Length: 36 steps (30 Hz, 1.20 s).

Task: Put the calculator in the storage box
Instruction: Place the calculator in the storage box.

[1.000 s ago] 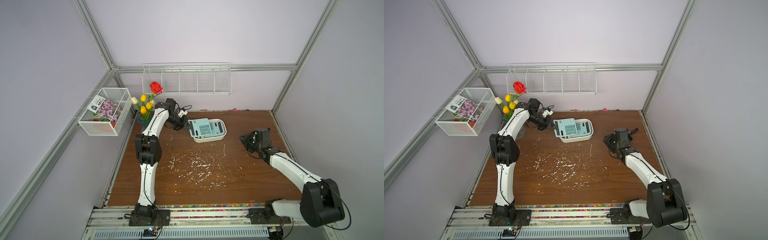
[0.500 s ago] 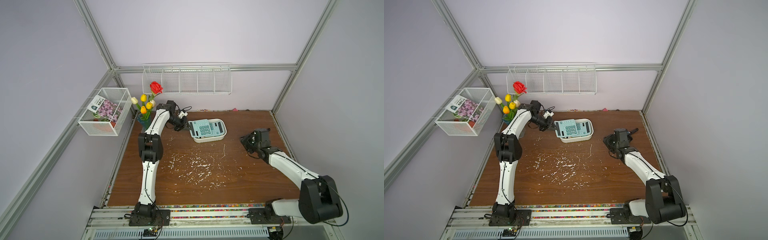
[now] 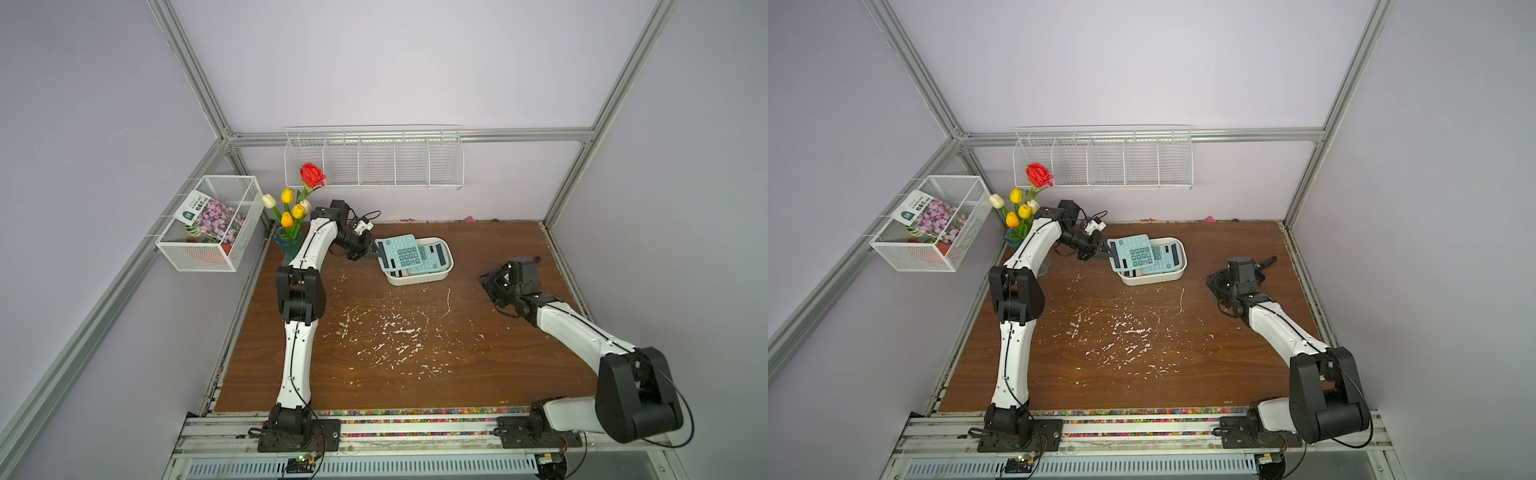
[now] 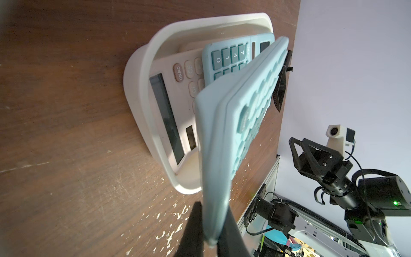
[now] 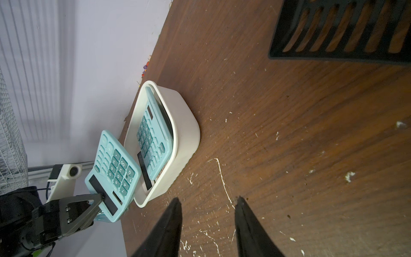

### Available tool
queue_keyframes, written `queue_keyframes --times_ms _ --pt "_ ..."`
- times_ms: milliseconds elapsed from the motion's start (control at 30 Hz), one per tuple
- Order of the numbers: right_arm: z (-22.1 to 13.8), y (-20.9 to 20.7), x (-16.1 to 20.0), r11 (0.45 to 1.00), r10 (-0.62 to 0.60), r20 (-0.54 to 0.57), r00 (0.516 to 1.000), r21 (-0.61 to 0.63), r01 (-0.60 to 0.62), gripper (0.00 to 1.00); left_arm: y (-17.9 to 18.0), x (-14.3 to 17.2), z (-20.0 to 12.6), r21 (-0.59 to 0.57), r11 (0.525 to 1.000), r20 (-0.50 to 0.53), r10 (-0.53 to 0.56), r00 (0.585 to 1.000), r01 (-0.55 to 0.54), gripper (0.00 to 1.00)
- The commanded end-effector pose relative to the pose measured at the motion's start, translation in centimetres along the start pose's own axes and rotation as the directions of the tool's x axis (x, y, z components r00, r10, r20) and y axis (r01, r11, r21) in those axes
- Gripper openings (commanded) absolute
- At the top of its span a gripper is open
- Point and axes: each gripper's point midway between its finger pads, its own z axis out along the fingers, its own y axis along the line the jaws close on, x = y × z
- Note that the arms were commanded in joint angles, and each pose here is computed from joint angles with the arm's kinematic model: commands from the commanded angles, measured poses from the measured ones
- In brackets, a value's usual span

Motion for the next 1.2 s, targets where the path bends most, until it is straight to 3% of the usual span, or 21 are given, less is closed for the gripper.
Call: queue_keyframes --times_ms 0,1167 --pt "0.1 -0.1 -0.1 1.000 -0.019 -0.002 1.000 0.002 0.019 0.43 -0.2 -0.8 0.3 0.045 0.998 0.011 0.033 0.999 -0.033 0.00" --pt "1.3 0.0 0.5 1.000 -0.019 -0.066 0.998 0.017 0.021 0.42 0.9 -1.1 1.8 0.081 0.997 -0.006 0.016 1.000 -0.015 0.00"
